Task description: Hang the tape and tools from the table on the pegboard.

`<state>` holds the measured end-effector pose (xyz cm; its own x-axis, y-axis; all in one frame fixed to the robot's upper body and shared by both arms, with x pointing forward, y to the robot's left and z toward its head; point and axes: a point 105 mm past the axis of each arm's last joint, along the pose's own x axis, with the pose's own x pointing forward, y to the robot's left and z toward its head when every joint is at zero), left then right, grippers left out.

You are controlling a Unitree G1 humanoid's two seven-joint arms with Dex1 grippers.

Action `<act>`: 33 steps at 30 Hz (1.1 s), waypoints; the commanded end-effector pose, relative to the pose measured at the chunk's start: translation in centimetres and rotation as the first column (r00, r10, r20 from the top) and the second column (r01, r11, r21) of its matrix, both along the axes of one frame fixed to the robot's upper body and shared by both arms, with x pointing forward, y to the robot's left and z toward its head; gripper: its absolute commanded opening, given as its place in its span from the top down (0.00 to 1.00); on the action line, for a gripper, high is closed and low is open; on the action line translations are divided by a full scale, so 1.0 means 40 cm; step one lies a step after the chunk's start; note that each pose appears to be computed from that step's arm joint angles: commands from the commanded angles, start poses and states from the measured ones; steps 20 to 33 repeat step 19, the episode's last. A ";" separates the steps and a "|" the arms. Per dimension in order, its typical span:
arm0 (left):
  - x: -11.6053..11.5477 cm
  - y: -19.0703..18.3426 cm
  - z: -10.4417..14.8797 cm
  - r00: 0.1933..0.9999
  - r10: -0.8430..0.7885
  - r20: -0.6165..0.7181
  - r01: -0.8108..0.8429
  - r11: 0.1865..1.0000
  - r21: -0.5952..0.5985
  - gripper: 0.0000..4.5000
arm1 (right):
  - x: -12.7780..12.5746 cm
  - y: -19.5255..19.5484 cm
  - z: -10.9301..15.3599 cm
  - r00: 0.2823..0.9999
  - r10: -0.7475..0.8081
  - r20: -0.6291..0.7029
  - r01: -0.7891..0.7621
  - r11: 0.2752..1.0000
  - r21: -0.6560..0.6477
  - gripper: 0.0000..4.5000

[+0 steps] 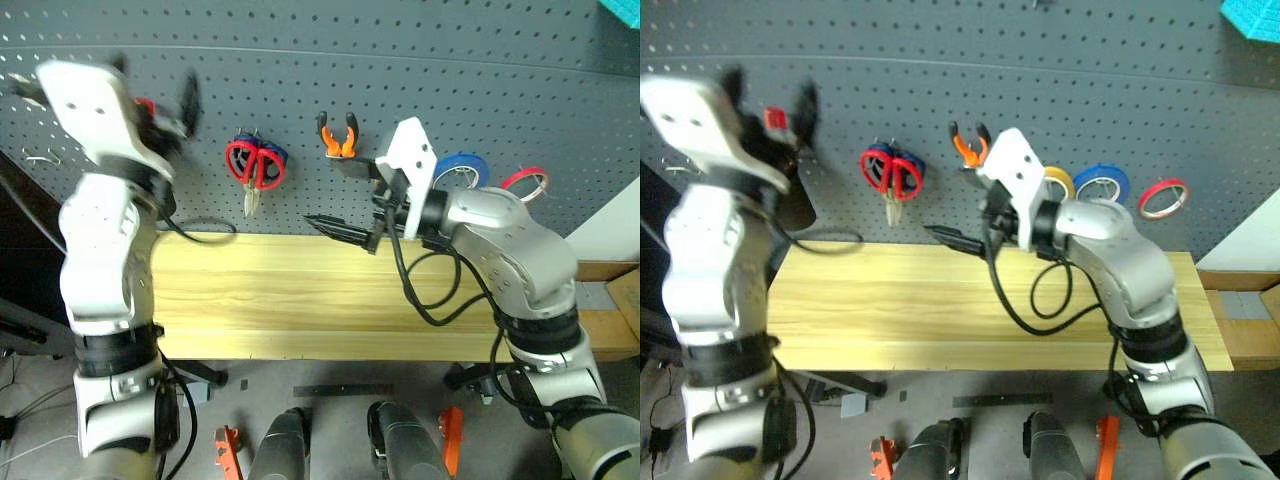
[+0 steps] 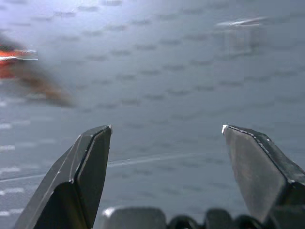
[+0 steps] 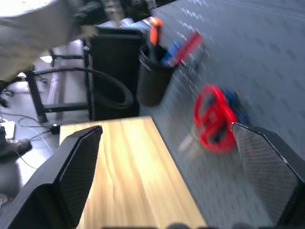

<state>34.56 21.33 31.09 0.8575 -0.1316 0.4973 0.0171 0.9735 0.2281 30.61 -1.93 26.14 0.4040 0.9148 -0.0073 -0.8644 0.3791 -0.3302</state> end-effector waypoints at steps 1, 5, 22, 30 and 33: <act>-0.038 -0.111 -0.137 0.949 -0.225 -0.219 0.214 0.974 -0.072 0.11 | -0.024 -0.044 -0.025 0.998 -0.057 -0.030 0.058 0.998 0.041 0.00; -0.080 -0.135 -0.257 0.894 -0.256 -0.369 0.241 0.967 -0.086 0.11 | -0.032 -0.080 -0.126 0.985 -0.151 -0.088 0.153 0.988 0.014 0.00; -0.069 0.029 -0.577 0.826 0.084 -0.558 -0.093 0.996 0.012 0.11 | 0.073 -0.308 -0.505 0.676 -0.702 -0.224 0.718 0.696 -0.014 0.00; -0.069 0.029 -0.577 0.826 0.084 -0.558 -0.093 0.996 0.012 0.11 | 0.073 -0.308 -0.505 0.676 -0.702 -0.224 0.718 0.696 -0.014 0.00; -0.069 0.029 -0.577 0.826 0.084 -0.558 -0.093 0.996 0.012 0.11 | 0.073 -0.308 -0.505 0.676 -0.702 -0.224 0.718 0.696 -0.014 0.00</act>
